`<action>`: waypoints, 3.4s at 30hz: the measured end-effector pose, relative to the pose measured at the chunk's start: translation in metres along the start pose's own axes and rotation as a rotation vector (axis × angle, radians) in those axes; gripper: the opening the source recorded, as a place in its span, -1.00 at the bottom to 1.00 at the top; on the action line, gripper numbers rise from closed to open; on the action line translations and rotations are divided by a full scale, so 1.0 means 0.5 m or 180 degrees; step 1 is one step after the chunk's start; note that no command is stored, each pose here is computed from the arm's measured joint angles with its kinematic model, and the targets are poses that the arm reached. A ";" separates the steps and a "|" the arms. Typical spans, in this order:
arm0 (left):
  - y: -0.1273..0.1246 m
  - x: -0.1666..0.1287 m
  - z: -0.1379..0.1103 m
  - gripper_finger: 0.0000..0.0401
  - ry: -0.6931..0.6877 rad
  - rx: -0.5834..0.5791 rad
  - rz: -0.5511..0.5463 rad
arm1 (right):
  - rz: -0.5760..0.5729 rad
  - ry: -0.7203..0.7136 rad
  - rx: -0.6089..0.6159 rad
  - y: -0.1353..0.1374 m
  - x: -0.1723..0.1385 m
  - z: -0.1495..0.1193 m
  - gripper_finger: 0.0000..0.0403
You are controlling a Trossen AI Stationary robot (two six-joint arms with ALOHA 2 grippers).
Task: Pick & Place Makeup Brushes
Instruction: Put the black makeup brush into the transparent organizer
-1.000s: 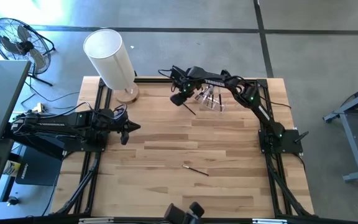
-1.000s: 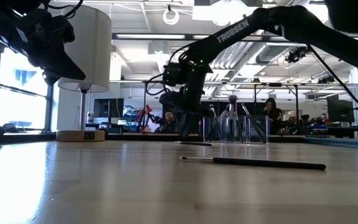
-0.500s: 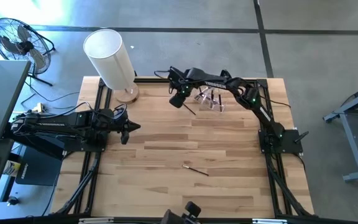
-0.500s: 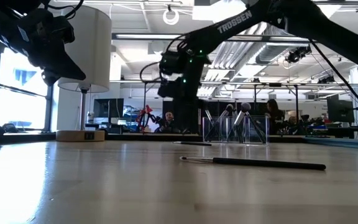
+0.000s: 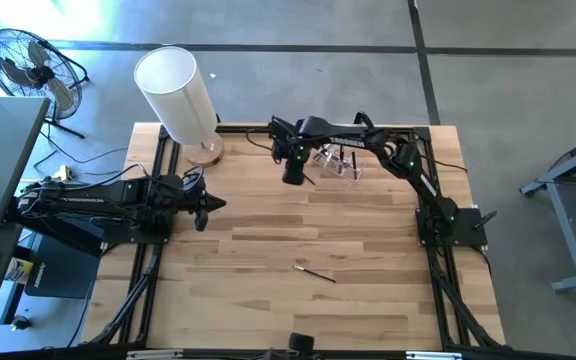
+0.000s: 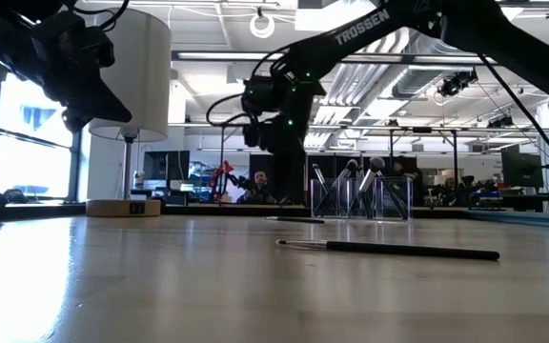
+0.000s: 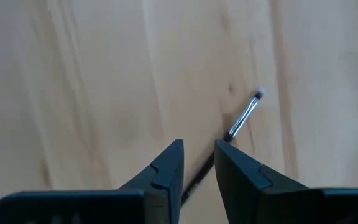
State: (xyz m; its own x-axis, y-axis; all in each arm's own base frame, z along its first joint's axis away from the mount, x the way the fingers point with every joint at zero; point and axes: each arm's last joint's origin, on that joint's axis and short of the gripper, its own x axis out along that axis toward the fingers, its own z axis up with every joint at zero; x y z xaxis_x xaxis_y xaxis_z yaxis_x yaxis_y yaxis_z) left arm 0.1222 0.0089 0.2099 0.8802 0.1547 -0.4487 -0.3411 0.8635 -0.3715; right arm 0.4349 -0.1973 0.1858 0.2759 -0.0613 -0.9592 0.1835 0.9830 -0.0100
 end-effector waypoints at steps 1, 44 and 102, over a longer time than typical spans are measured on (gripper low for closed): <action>0.000 0.000 0.000 -1.00 0.0001 -0.0044 0.0000 | 0.0007 0.0033 -0.0045 -0.003 0.005 -0.005 -0.59; 0.002 0.000 0.001 -1.00 -0.0064 -0.0476 0.0102 | 0.0313 0.0618 -0.0270 0.032 0.050 -0.057 -0.59; 0.002 0.000 0.000 -1.00 -0.0048 -0.0122 0.0111 | 0.0661 0.1630 0.0425 0.253 0.052 -0.097 -1.00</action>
State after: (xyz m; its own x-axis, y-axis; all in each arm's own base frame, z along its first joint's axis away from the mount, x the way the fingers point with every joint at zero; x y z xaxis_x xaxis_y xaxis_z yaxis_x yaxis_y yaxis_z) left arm 0.1220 0.0100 0.2095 0.8723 0.1918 -0.4497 -0.3838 0.8385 -0.3869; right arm 0.4194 -0.0662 0.1459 -0.1676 0.2556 -0.9521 0.3012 0.9329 0.1974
